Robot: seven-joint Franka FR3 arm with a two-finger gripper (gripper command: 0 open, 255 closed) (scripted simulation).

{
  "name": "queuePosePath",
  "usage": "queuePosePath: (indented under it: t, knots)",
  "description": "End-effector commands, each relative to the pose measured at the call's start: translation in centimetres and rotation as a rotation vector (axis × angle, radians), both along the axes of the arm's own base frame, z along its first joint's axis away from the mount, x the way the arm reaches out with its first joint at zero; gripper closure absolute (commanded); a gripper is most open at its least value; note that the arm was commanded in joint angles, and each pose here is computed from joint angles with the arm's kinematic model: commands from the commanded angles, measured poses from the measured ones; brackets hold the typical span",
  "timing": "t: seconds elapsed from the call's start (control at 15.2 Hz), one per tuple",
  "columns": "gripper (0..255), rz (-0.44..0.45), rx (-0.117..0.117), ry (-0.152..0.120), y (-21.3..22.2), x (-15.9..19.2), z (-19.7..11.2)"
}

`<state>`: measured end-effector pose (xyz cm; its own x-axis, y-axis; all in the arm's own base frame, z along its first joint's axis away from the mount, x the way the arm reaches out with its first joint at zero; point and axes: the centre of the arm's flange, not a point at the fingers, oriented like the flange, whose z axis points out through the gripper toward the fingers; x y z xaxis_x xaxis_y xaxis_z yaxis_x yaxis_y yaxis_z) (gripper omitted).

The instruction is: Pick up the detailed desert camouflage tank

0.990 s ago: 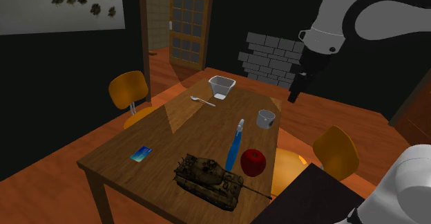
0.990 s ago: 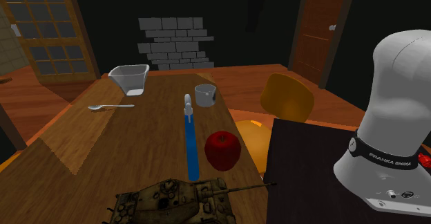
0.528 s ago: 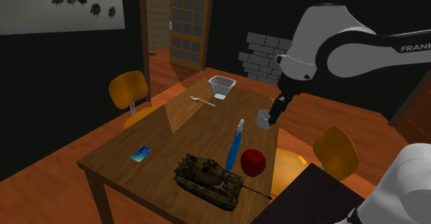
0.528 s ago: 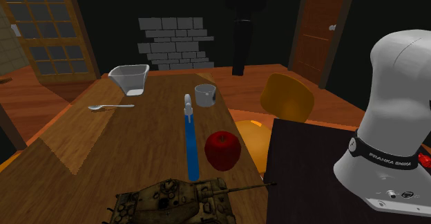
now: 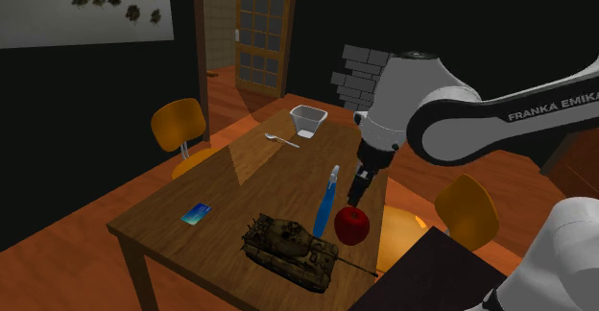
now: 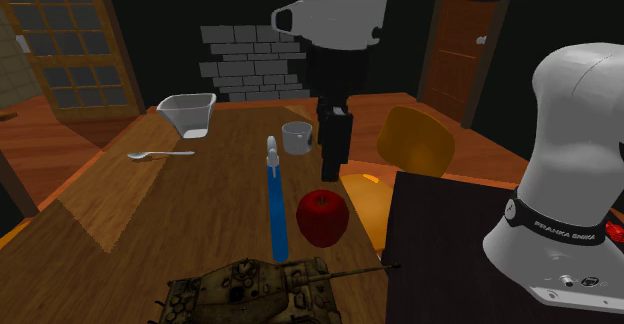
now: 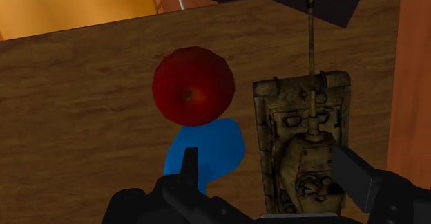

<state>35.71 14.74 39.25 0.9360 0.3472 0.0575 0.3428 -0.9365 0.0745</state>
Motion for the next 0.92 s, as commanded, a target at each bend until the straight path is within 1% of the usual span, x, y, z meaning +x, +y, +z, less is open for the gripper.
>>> queuePosePath:
  t: [0.0, 0.53, 0.86]
  knots:
    - [0, 0.028, 0.008, 0.004, 1.6, 0.2, -2.4]
    - [0, 0.137, 0.034, 0.026, 7.8, 0.2, -10.5]
    - [0, 0.144, 0.036, 0.027, 8.2, 0.1, -13.1]
